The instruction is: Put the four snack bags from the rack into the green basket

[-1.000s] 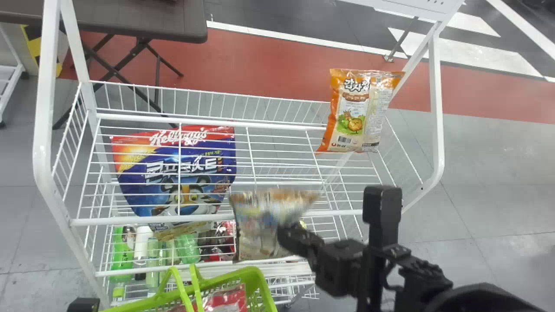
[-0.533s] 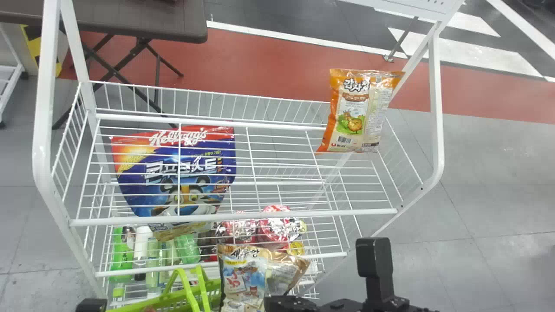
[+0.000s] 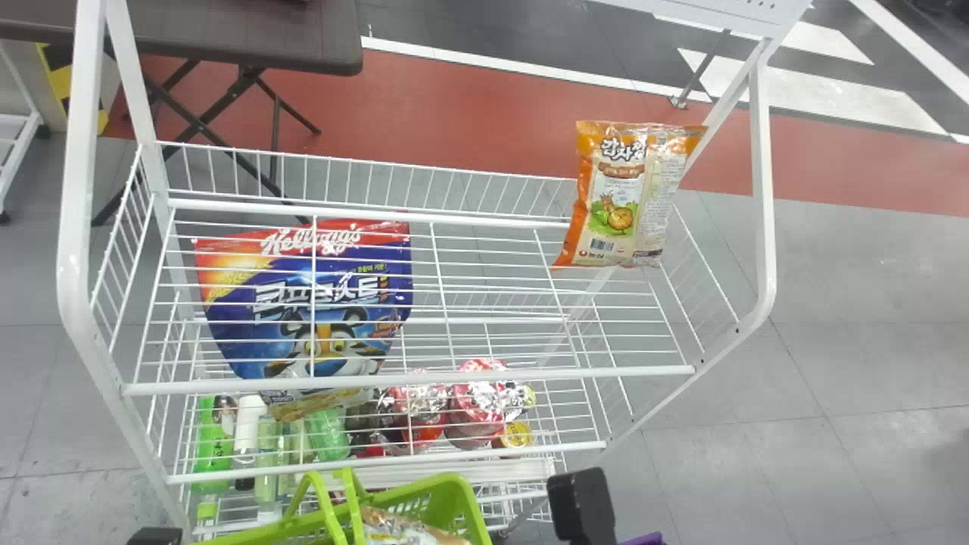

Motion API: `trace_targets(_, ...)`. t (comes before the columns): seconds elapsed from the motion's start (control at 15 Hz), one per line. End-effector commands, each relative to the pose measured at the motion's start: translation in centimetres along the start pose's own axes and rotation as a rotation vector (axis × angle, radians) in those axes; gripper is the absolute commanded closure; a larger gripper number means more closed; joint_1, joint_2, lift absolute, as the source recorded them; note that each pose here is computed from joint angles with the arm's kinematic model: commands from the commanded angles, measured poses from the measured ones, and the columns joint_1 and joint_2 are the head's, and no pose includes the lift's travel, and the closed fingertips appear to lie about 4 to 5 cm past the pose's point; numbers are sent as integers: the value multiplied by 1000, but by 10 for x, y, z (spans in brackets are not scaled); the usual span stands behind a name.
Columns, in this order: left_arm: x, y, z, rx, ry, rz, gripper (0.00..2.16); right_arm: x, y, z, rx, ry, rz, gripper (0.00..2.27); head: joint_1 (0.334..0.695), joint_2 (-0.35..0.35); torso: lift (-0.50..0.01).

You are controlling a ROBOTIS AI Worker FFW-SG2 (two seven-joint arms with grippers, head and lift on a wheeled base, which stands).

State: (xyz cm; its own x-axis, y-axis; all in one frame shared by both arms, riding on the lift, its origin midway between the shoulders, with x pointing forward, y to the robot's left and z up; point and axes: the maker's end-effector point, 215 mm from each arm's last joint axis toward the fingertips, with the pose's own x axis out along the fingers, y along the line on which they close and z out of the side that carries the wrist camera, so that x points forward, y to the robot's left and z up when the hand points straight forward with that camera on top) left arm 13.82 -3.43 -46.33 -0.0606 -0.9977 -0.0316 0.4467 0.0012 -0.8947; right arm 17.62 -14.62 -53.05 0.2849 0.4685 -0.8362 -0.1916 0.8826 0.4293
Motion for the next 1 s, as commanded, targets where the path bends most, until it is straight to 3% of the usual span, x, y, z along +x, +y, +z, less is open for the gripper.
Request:
trace_targets(0.0, 0, -1, 0, 3, 0, -1, 2115, 3, -13, -7, -5, 37, -41, 680, 695, -350, -6)
trace_targets(0.07, 0, -1, 0, 3, -1, 1, 2115, 0, -18, -3, -7, 28, -57, 19, 695, -350, -6)
trace_targets(0.33, 1, -2, 0, 3, 0, -2, 2115, -21, -27, 63, -53, -185, -59, 60, 695, -350, -6)
trace_targets(0.53, 2, -2, -2, 5, 2, -4, 2115, -41, -11, 160, -176, -546, -33, 80, 695, -350, -6)
trace_targets(0.67, 3, -2, -3, 7, 3, -1, 2115, -96, 8, 240, -298, -948, -33, 83, 695, -350, -6)
trace_targets(0.73, 4, -3, -4, 9, 9, 0, 2115, -119, 8, 263, -330, -1077, -57, 83, 695, -350, -6)
trace_targets(0.93, 4, -3, -4, 10, 14, 0, 2115, -136, -36, 323, -291, -1178, -218, 83, 695, -350, -6)
